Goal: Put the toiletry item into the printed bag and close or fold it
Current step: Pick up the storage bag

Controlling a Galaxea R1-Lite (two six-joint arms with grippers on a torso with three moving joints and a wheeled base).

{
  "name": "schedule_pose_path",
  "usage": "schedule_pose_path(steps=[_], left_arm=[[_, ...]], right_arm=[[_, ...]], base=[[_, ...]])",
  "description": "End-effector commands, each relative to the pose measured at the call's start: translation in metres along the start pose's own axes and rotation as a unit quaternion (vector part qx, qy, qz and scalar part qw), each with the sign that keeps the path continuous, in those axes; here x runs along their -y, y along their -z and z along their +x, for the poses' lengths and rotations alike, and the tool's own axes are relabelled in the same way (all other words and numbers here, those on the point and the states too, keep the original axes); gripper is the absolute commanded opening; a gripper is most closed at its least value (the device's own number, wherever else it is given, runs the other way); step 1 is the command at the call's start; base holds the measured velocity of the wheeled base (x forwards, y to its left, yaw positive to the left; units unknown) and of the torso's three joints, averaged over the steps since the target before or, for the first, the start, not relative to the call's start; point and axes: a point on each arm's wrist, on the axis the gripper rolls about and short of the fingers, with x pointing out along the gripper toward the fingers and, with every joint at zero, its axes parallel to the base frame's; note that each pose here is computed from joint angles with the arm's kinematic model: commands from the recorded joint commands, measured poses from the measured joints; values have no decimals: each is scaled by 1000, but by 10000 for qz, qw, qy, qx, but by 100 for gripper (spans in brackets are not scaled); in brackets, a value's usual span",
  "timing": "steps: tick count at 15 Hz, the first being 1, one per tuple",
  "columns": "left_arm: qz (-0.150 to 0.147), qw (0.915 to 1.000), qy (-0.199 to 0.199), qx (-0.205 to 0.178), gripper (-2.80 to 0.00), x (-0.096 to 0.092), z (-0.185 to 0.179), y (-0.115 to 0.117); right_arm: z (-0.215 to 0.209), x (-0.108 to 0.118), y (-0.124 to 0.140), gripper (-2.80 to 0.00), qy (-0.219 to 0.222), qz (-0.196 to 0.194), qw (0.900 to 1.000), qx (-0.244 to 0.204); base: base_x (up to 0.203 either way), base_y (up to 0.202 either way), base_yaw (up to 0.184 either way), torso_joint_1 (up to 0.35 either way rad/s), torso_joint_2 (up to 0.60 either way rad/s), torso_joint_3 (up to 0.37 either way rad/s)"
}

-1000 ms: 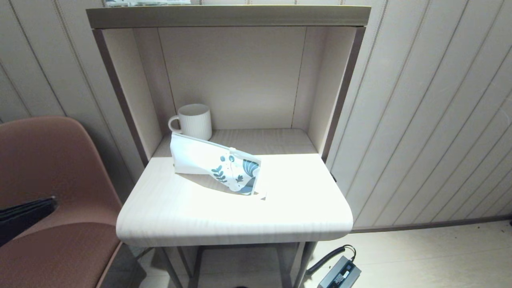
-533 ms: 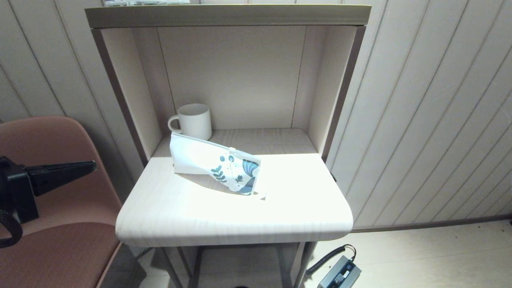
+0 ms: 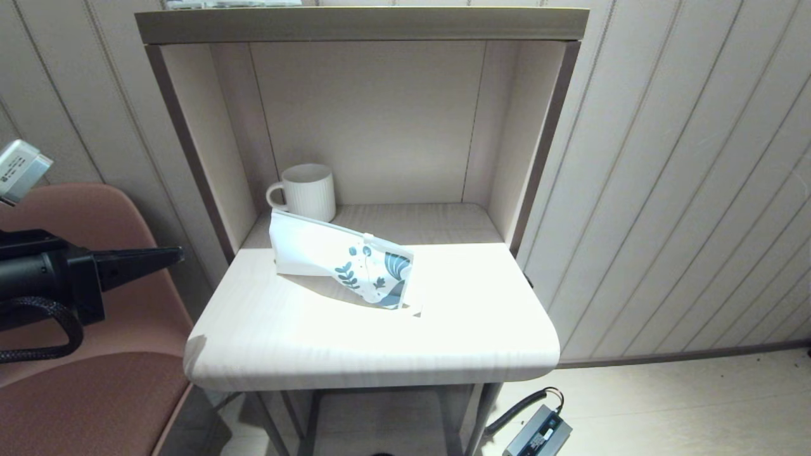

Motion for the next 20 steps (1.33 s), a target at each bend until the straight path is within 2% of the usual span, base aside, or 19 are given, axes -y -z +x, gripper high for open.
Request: schedule_pose_path(steps=[1, 3, 5, 9, 10, 11, 12, 13, 15, 17, 20], left_arm=[[-10, 9999, 116, -56, -280, -2, 8, -3], [49, 9996, 262, -52, -280, 2, 12, -7], [74, 9990, 429, -115, -280, 7, 19, -6], [126, 9961, 833, -272, -280, 17, 35, -7], [122, 9957, 875, -292, -280, 18, 37, -7], [122, 9954, 896, -306, -280, 18, 38, -6], [124, 9953, 904, -309, -280, 19, 38, -6], [117, 9953, 904, -321, -280, 19, 38, -6], [121, 9953, 904, -327, -280, 18, 39, -5], [155, 9946, 973, -319, -280, 22, 39, -6], [180, 9942, 1011, -319, -280, 25, 39, -6]], right_arm=[[72, 1, -20, -280, -285, 125, 9971, -691], [112, -19, -37, -280, -941, 272, 9919, -805], [148, -49, -39, -280, -1552, 315, 9812, -1105], [221, -119, -11, -280, -2437, 169, 9490, -1995], [234, -132, -7, 0, -2735, 160, 9385, -2102], [241, -142, -6, 0, -3082, 156, 9269, -2136], [244, -147, -9, 0, -3328, 128, 9197, -2079], [246, -150, -10, -280, -3509, 83, 9139, -2038], [244, -156, -10, -280, -3819, -15, 9022, -2006], [251, -164, -2, -280, -3947, -115, 8952, -2068], [268, -172, 2, -280, -3983, -134, 8976, -1886]], base=[[0, 0, 0, 0, 0, 0], [0, 0, 0, 0, 0, 0], [0, 0, 0, 0, 0, 0], [0, 0, 0, 0, 0, 0], [0, 0, 0, 0, 0, 0], [0, 0, 0, 0, 0, 0], [0, 0, 0, 0, 0, 0], [0, 0, 0, 0, 0, 0], [0, 0, 0, 0, 0, 0], [0, 0, 0, 0, 0, 0], [0, 0, 0, 0, 0, 0]])
